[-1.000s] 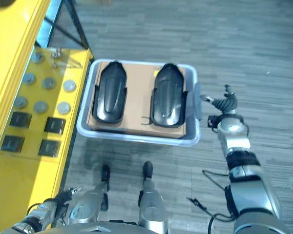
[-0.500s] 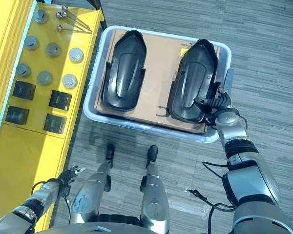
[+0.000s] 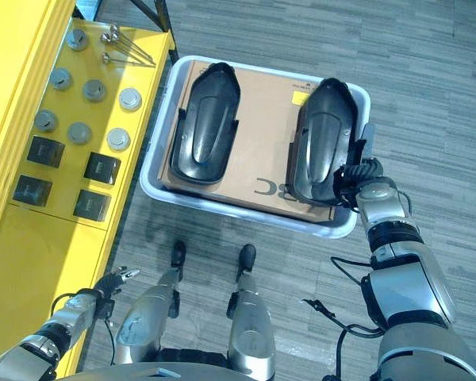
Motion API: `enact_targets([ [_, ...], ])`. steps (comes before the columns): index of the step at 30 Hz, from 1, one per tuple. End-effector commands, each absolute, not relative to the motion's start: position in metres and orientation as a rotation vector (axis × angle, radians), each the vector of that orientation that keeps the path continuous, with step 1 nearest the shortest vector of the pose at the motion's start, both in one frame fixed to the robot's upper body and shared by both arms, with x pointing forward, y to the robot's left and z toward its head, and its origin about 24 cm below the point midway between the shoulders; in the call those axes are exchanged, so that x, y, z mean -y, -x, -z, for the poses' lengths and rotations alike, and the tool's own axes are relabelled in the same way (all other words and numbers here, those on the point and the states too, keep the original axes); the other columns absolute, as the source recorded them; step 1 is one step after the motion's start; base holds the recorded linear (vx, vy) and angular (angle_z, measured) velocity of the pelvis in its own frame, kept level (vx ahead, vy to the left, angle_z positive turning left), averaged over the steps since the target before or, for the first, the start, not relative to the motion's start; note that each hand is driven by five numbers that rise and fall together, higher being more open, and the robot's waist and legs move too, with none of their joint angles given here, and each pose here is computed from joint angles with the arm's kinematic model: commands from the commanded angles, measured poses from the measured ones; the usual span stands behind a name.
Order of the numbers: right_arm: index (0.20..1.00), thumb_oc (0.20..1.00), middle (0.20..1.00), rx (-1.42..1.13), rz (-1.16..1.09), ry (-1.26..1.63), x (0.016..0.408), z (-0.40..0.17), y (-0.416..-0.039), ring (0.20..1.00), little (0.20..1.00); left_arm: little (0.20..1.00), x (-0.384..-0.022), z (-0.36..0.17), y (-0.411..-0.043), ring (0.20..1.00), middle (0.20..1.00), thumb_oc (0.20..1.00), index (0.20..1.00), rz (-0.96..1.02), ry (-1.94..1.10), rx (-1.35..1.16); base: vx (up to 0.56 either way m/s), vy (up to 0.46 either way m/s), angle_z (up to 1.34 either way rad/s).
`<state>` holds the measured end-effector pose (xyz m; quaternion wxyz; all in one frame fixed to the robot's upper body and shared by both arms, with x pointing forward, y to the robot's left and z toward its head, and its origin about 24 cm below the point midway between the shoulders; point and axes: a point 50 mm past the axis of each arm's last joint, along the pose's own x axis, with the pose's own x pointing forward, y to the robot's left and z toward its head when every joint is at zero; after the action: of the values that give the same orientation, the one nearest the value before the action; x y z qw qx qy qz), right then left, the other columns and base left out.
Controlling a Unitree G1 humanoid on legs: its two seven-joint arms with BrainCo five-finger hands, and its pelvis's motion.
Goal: Move parts from the plastic box to the shelf.
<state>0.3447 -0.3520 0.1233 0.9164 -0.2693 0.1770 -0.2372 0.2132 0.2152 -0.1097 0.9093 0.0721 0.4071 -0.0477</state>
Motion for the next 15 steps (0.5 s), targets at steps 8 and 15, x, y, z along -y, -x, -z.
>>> enact_targets([
  [8, 0.2, 0.2, 0.2, -0.278, 0.56, 0.615, 0.359, -0.079, -0.297, 0.2, 0.2, 1.0, -0.21, 0.039, -0.252, 1.0, 1.0, 1.0, 1.0, 0.254, -0.378, -0.576, 0.02, -0.071, 0.04],
  [15, 0.2, 0.2, 0.2, 0.337, 0.595, 0.945, 0.332, -0.175, -0.271, 0.2, 0.2, 1.0, -0.208, -0.118, -0.275, 1.0, 1.0, 1.0, 1.0, 0.406, -0.166, 0.015, -0.02, -0.084, 0.1],
])
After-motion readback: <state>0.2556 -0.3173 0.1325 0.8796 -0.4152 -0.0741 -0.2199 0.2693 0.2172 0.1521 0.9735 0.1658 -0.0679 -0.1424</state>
